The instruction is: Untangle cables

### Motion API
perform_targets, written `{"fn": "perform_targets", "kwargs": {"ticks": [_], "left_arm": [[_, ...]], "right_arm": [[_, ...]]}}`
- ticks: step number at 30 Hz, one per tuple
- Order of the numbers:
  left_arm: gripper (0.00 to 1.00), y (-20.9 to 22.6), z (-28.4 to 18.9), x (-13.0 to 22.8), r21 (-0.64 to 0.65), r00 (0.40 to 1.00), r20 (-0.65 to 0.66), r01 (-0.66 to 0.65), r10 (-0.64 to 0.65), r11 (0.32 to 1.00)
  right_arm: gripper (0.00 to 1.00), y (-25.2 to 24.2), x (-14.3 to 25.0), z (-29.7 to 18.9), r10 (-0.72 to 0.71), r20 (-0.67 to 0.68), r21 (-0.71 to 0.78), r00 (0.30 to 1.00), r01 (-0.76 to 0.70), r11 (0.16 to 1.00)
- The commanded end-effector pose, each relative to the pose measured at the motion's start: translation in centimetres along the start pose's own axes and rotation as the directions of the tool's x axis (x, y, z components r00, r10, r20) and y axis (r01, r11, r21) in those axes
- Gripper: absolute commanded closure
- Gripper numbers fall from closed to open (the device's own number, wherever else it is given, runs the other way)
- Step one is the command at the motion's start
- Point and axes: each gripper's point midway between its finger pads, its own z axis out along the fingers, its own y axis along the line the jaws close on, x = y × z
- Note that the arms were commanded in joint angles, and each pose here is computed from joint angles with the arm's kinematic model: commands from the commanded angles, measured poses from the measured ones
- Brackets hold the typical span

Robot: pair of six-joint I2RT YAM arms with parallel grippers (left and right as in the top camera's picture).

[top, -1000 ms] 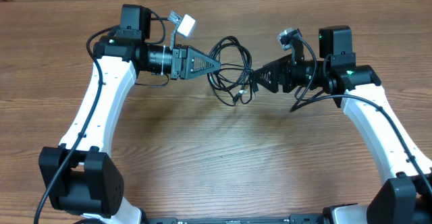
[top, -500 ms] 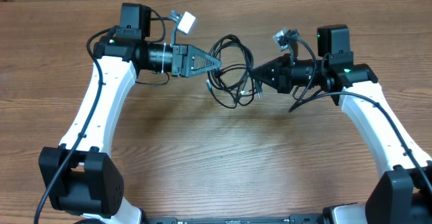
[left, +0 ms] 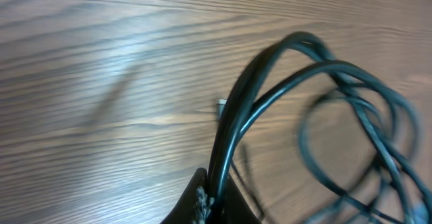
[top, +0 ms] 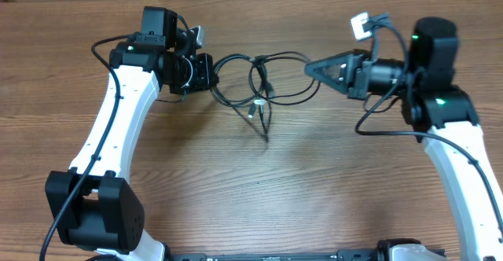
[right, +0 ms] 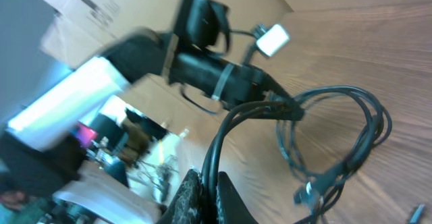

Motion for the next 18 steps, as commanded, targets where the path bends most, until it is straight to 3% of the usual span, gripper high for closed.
{"fn": "perform_targets", "kwargs": {"ticks": [1, 3, 6, 10, 12, 14, 16, 18], "left_arm": [[0.96, 1.5, -1.1, -1.3, -0.115, 0.998, 0.068, 0.016, -0.008, 0.993], [0.96, 0.9, -1.0, -1.5, -0.085, 0.997, 0.071, -0.025, 0.031, 0.996], [0.96, -1.6, -1.1, -2.0, 0.040, 0.984, 0.087, -0.160, 0.156, 0.986], [0.96, -5.6, -2.0, -2.3, 0.239, 0.946, 0.148, -0.319, 0.290, 0.917], [0.96, -7.6, -2.8, -2.2, 0.333, 0.925, 0.183, -0.377, 0.333, 0.864], [0.96, -9.5, -3.9, -2.2, 0.421, 0.906, 0.221, -0.423, 0.362, 0.802], [0.96, -11.4, -5.3, -2.1, 0.504, 0.889, 0.260, -0.459, 0.378, 0.732], [0.96, -12.9, -6.6, -2.0, 0.561, 0.875, 0.289, -0.484, 0.389, 0.671]], "right_arm": [[0.97, -0.9, -1.5, -2.1, 0.220, 0.089, 0.081, 0.971, -0.228, 0.970], [0.96, -4.1, -1.0, -2.9, 0.307, 0.161, 0.219, 0.938, -0.337, 0.916], [0.96, -9.3, 1.3, -5.2, 0.397, 0.284, 0.466, 0.873, -0.488, 0.738], [0.96, -12.5, 3.9, -7.5, 0.422, 0.356, 0.628, 0.834, -0.548, 0.552], [0.94, -13.0, 4.7, -7.9, 0.437, 0.358, 0.651, 0.825, -0.556, 0.517], [0.55, -13.0, 5.0, -7.7, 0.447, 0.342, 0.654, 0.826, -0.551, 0.518], [0.39, -12.6, 5.1, -7.2, 0.434, 0.290, 0.651, 0.853, -0.508, 0.564], [0.30, -11.9, 4.8, -6.5, 0.406, 0.231, 0.629, 0.884, -0.454, 0.631]]}}
